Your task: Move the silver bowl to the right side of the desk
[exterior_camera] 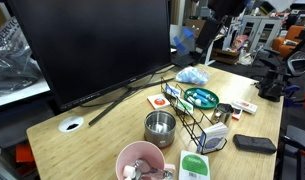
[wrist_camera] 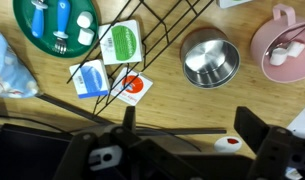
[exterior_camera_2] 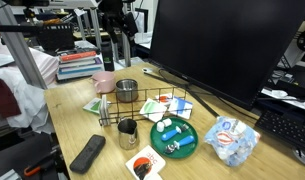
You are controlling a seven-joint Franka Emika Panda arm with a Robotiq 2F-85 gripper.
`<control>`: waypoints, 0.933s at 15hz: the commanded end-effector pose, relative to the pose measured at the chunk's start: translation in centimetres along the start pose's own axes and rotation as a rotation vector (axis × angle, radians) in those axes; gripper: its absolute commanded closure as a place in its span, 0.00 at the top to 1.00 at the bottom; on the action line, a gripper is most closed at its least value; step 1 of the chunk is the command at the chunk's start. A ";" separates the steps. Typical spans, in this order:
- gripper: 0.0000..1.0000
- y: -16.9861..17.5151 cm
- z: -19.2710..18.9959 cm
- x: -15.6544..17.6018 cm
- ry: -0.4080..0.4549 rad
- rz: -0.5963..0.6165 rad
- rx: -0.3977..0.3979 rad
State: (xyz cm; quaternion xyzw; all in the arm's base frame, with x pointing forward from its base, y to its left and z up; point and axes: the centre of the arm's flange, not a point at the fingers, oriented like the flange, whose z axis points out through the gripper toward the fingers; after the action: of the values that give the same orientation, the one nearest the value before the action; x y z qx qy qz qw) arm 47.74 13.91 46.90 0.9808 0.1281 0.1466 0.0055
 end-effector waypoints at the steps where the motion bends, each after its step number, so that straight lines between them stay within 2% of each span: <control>1: 1.00 -1.6 2.6 1.8 0.012 -0.179 0.052; 3: 1.00 -3.2 4.4 2.0 0.008 -0.257 0.101; 4: 1.00 -3.8 5.3 2.1 0.005 -0.265 0.083; 5: 1.00 -3.8 4.6 1.1 -0.007 -0.221 0.075; 7: 1.00 -4.2 5.6 1.3 -0.010 -0.240 0.081; 14: 1.00 -4.1 5.4 1.6 -0.001 -0.246 0.080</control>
State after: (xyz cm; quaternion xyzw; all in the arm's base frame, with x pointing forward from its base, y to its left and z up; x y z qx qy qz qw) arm 49.78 18.43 42.04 0.9573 0.2531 0.1389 -0.0158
